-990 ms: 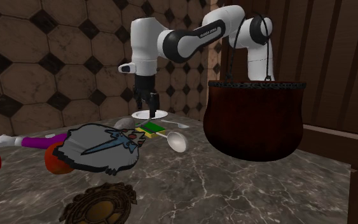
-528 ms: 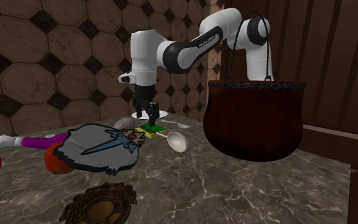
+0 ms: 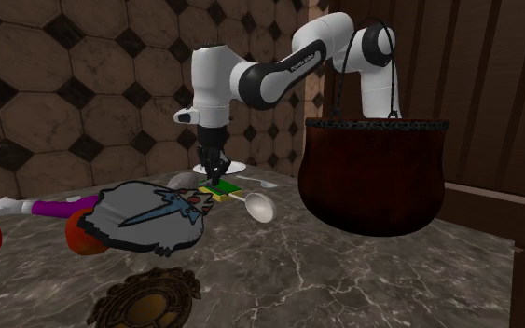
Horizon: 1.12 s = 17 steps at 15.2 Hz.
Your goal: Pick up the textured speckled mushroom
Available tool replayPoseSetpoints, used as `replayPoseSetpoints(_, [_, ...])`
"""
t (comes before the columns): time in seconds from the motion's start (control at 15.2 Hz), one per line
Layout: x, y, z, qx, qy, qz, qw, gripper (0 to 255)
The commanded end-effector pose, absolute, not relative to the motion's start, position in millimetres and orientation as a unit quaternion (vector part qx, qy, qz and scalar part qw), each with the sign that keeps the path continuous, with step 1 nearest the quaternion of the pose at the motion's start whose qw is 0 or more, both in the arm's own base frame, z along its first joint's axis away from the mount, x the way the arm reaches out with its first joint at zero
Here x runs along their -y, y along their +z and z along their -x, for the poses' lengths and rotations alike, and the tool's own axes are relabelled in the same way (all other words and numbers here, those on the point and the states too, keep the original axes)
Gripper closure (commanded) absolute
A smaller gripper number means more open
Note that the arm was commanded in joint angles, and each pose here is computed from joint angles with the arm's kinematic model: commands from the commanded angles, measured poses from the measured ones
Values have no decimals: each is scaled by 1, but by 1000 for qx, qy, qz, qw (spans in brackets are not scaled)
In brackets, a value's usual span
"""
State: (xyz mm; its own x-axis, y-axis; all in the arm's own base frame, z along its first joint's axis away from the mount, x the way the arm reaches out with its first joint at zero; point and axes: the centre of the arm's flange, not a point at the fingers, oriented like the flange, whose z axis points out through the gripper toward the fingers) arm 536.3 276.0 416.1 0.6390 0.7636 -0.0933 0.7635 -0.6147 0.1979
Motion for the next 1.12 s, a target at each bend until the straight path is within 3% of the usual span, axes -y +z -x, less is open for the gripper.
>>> replayPoseSetpoints(0.0, [-276,416,-536,-425,0,-899,110,255])
replayPoseSetpoints(1.06, [-277,490,-537,-425,0,-899,110,255])
